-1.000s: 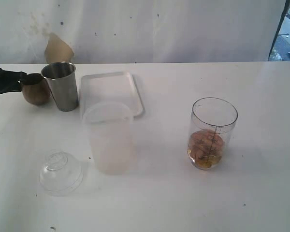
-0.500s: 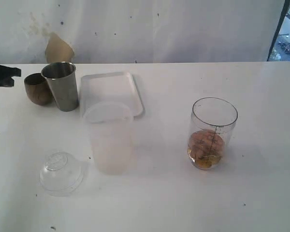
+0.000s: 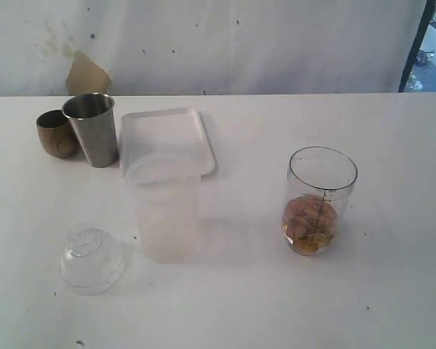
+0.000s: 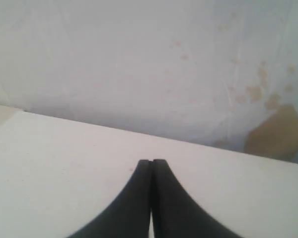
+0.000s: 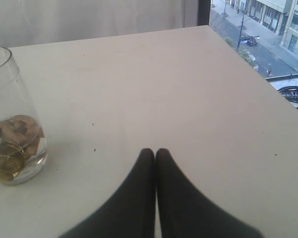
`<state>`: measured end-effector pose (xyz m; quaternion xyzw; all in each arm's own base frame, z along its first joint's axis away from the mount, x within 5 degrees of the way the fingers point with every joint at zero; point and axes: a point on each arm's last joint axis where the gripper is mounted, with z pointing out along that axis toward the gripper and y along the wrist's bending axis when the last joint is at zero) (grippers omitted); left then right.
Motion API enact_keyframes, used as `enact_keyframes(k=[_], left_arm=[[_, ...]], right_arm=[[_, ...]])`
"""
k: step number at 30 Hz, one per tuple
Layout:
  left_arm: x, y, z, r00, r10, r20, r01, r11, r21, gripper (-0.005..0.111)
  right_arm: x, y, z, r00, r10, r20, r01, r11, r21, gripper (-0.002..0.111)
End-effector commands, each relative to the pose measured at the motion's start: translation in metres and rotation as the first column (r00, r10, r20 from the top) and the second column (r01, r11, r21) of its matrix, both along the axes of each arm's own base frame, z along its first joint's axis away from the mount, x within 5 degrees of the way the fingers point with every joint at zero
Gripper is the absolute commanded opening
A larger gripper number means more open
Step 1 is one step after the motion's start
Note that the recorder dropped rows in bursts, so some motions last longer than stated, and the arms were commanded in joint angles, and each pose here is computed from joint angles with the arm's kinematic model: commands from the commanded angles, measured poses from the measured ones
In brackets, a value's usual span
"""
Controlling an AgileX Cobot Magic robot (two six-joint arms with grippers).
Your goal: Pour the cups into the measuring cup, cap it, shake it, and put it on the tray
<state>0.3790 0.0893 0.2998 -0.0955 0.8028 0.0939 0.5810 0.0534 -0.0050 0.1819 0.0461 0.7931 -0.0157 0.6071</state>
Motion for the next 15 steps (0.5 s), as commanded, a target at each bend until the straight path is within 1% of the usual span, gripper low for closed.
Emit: enact_keyframes(k=[1,3,5,8,9,10,11,12,13,14,15], left_arm=[[-0.03,-0.001,0.014,0.997,0.042,0.066,-0.045,0.998,0.045,0.0],[-0.04,-0.004,0.016,0.997,0.043,0.069,-0.045,0.999,0.026,0.0],[-0.065,-0.012,0.026,0.99,0.066,0.126,-0.058,0.996,-0.061,0.0],[-0.083,-0.022,0.035,0.983,0.035,0.183,-0.027,0.999,-0.044,0.0],[-0.091,-0.027,0.039,0.976,0.027,0.217,-0.014,0.998,-0.063,0.0],[-0.104,-0.038,0.046,0.955,0.024,0.294,0.022,0.988,-0.153,0.0],[-0.112,-0.044,0.049,0.942,0.008,0.334,0.056,0.982,-0.181,0.0],[-0.12,-0.052,0.051,0.929,-0.026,0.369,0.101,0.977,-0.187,0.0],[-0.126,-0.06,0.051,0.92,-0.083,0.382,0.152,0.977,-0.152,0.0],[-0.137,-0.075,0.052,0.889,-0.188,0.417,0.255,0.96,-0.111,0.0],[-0.147,-0.085,0.052,0.861,-0.257,0.439,0.333,0.937,-0.105,0.0]], right_arm=[[0.0,0.0,0.0,1.0,0.002,0.009,-0.002,1.0,0.0,0.0],[0.0,0.0,0.0,1.0,0.002,0.009,-0.002,1.0,0.0,0.0],[0.0,0.0,0.0,1.0,0.004,0.009,-0.004,1.0,0.0,0.0],[0.0,0.0,0.0,1.0,0.008,0.009,-0.008,1.0,0.0,0.0],[0.0,0.0,0.0,1.0,0.008,0.009,-0.008,1.0,0.0,0.0],[0.0,0.0,0.0,1.0,0.008,0.009,-0.008,1.0,0.0,0.0],[0.0,0.0,0.0,1.0,0.008,0.009,-0.008,1.0,0.0,0.0],[0.0,0.0,0.0,1.0,0.008,0.009,-0.008,1.0,0.0,0.0],[0.0,0.0,0.0,1.0,0.008,0.009,-0.008,1.0,0.0,0.0],[0.0,0.0,0.0,1.0,0.008,0.009,-0.008,1.0,0.0,0.0],[0.0,0.0,0.0,1.0,0.008,0.009,-0.008,1.0,0.0,0.0]])
